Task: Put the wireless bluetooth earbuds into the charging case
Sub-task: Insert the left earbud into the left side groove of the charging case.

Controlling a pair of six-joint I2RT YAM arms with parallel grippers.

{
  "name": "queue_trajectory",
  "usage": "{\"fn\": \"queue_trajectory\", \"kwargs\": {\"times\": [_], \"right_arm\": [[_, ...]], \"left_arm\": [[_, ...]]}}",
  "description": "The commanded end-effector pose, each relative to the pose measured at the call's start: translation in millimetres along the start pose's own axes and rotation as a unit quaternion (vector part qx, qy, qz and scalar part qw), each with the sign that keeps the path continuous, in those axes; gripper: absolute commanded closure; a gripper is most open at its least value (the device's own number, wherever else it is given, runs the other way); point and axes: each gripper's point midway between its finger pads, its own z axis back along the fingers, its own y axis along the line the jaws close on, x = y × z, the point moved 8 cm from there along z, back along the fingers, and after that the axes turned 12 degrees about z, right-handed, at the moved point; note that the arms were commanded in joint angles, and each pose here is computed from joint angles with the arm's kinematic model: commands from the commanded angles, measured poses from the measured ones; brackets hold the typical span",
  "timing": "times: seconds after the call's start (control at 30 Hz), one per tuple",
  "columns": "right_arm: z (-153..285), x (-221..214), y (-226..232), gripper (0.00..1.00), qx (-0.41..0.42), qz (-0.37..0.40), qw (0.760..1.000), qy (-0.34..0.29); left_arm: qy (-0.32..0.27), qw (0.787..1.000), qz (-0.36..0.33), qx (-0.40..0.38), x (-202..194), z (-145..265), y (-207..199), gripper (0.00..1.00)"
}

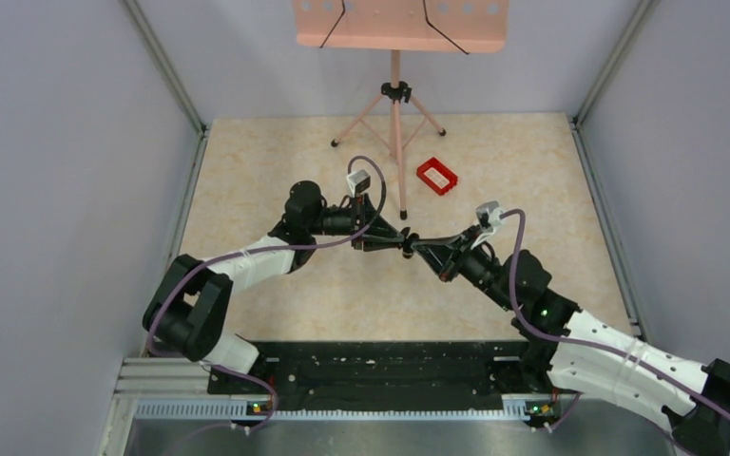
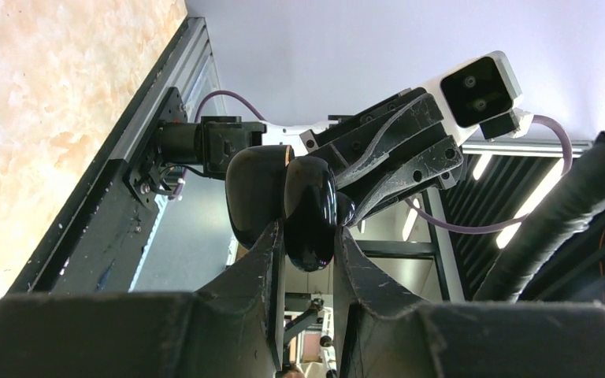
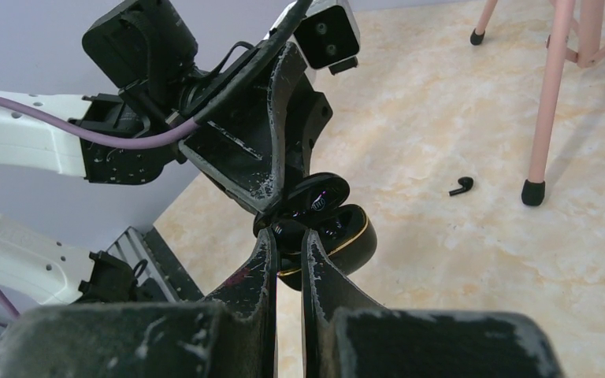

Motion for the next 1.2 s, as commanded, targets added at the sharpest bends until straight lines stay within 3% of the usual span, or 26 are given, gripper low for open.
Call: {"fn": "queue_trajectory", "kwargs": {"times": [0.0,1.17], "right_arm": [[-2,9,5,1.0,0.005,-0.009,1.0,-0.028],[-9,-6,4,1.0,0.014,-0.013,1.0,-0.025]], "left_arm": [[0.014,0.999,-0.017,-0.025,-3,0,-5,1.0],[0.032,0.998,0.038,-0.027,-2,-1,-7,1.0]]}}
